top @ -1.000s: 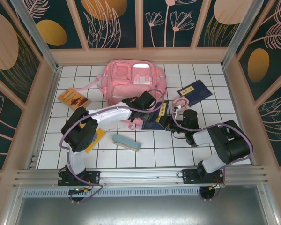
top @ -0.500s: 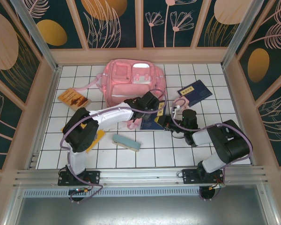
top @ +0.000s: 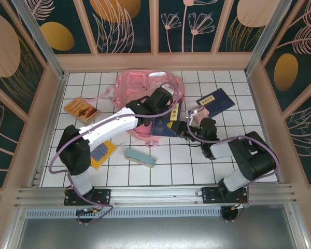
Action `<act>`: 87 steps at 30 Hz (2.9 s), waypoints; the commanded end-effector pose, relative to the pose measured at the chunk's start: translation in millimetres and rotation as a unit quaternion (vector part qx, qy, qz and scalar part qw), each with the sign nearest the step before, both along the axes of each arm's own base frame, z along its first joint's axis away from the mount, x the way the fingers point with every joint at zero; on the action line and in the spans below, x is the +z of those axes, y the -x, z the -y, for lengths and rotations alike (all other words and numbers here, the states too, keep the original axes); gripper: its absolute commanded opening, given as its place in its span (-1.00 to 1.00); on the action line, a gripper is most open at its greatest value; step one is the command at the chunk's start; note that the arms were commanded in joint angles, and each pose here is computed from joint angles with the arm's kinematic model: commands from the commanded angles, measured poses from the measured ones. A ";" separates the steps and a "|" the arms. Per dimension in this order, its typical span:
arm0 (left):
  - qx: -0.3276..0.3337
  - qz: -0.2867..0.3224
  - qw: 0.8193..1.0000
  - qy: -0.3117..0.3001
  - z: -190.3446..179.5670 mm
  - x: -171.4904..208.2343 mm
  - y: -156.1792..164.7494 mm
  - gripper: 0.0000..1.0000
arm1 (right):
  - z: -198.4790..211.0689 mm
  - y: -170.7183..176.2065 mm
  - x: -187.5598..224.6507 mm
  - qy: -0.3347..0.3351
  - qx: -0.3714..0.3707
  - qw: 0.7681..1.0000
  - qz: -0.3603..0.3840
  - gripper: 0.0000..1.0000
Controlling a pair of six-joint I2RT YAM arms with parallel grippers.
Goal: Pack books, pencil case, and school supplies into a backpack
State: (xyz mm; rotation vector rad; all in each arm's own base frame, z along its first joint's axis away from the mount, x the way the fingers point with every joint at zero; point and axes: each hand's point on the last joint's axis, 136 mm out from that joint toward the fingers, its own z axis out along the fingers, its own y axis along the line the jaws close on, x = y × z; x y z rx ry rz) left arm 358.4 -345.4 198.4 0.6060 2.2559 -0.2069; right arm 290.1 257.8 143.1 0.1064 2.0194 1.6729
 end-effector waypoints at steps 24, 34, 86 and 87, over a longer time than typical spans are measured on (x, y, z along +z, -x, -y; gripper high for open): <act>-0.011 0.068 0.988 0.141 11.3 131.3 6.9 -1.00 | -42.4 -164.4 -10.2 -0.032 -0.229 0.972 -0.049 -1.00; -0.004 0.070 0.988 0.138 9.1 129.5 5.7 -1.00 | -79.5 -210.6 -27.7 -0.013 -0.229 0.971 -0.071 -0.52; 0.081 0.065 0.991 0.084 -4.0 45.2 -70.5 -1.00 | 58.1 2.0 15.4 0.063 -0.184 0.981 0.006 0.57; 0.088 0.070 0.991 0.068 -6.8 40.2 -74.5 -1.00 | 56.3 3.2 13.6 0.066 -0.179 0.982 0.006 0.55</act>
